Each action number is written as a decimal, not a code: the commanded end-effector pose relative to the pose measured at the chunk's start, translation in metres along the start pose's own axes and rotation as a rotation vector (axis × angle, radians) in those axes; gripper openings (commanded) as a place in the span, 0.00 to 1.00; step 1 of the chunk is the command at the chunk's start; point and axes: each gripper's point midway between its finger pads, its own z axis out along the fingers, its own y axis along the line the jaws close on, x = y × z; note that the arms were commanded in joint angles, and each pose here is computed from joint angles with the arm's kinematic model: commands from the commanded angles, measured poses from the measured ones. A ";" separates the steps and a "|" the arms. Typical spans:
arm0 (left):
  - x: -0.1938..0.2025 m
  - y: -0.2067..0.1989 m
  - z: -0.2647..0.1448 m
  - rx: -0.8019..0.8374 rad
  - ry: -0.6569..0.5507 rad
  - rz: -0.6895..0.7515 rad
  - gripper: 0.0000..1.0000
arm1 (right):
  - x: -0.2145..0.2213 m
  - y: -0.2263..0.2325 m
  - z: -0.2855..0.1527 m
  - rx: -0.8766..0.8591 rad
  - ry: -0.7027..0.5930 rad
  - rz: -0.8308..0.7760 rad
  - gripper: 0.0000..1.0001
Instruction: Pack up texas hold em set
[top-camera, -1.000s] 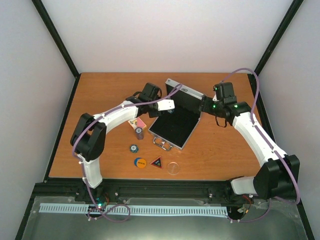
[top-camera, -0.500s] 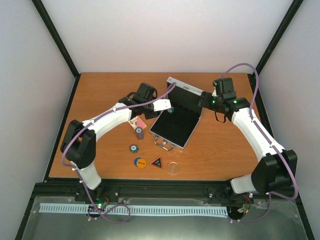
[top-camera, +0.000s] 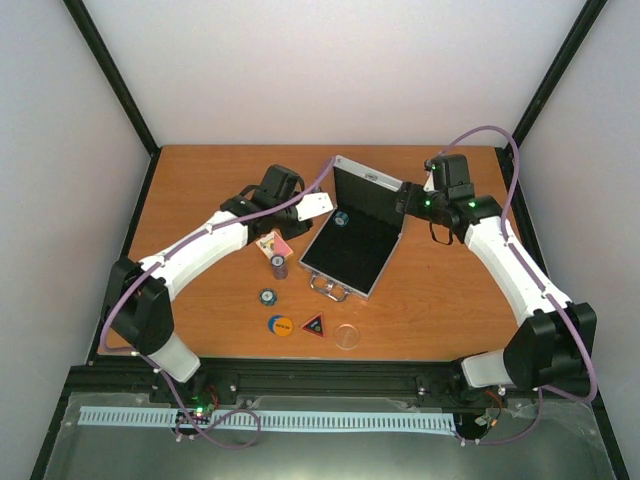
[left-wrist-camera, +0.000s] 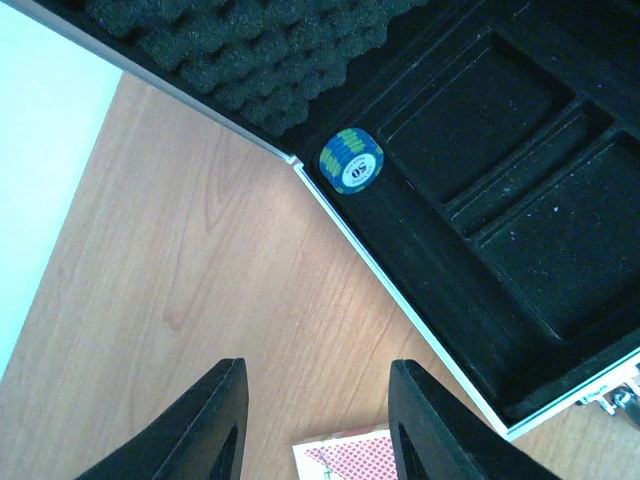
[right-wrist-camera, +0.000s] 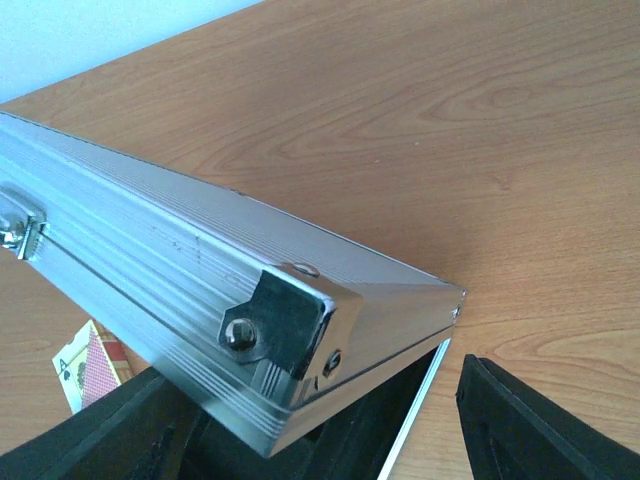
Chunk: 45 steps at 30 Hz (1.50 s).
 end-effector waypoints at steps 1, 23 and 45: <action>0.003 0.004 -0.013 -0.020 -0.002 -0.065 0.41 | -0.004 0.004 -0.014 -0.028 -0.036 -0.015 0.74; 0.003 0.001 -0.038 0.001 0.002 -0.134 0.43 | -0.006 0.003 -0.004 -0.020 -0.026 -0.014 0.75; 0.027 -0.023 -0.093 -0.008 -0.035 -0.326 0.49 | -0.005 0.010 -0.004 -0.054 -0.007 -0.062 0.78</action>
